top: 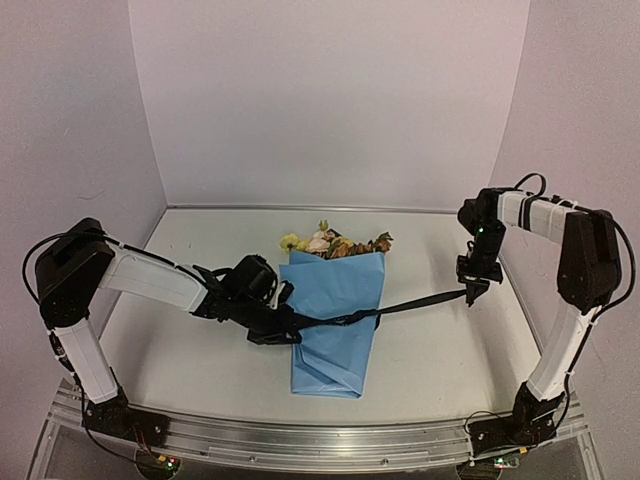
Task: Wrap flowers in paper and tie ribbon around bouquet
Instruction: Cross the ribbon over the folded bouquet.
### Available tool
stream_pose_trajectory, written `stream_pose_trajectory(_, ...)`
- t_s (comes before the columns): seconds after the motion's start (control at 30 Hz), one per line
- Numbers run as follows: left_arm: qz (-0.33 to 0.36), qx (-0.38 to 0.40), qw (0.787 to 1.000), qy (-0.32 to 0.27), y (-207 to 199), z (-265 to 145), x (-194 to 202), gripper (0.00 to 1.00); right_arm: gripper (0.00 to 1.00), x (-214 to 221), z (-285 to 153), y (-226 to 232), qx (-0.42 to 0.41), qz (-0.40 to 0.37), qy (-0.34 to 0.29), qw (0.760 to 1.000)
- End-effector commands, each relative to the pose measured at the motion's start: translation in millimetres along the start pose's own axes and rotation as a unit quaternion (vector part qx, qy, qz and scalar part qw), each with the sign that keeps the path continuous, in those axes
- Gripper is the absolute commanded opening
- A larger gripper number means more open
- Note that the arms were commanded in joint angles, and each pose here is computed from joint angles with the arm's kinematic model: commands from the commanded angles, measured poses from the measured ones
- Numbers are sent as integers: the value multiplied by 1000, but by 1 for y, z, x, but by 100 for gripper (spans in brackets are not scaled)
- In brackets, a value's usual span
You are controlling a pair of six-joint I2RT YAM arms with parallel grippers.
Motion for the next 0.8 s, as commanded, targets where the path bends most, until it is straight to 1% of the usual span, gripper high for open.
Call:
stream_pose_trajectory(0.0,-15,-19,1000,-20,5,-15,-4,0,0,20,-2,7,-3,-8,13,1000)
stream_pose_trajectory(0.1,-33,-20,999,-18,13,-18,-2,0,0,24,-6,5,16,-20,-7,1000)
stream_pose_trajectory(0.2,-42,-26,999,-13,18,-17,1,0,0,21,-17,-4,34,-22,-40,998)
stream_pose_trajectory(0.4,-56,-35,998,-13,23,-20,3,0,0,10,-46,-10,22,-14,-63,998)
stream_pose_trajectory(0.53,-60,-38,997,-14,23,-22,4,0,0,6,-49,-5,16,-14,-51,998)
stream_pose_trajectory(0.67,-56,-29,998,-12,23,-22,5,1,0,12,-33,-6,24,-14,-19,999)
stream_pose_trajectory(0.7,-53,-26,998,-12,22,-22,4,2,0,15,-28,-5,26,-17,-10,999)
stream_pose_trajectory(0.77,-47,-18,999,-14,19,-23,3,7,0,22,-17,-2,29,-29,2,999)
Point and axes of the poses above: each gripper's point midway between its finger pads, its own z axis out along the fingers, its own y axis along the line the jaws close on, x = y × z, the point moved 10 cm from there along -z, back along the fingers, and after that the axes turned 6 degrees about z, right-handed, at the moved point
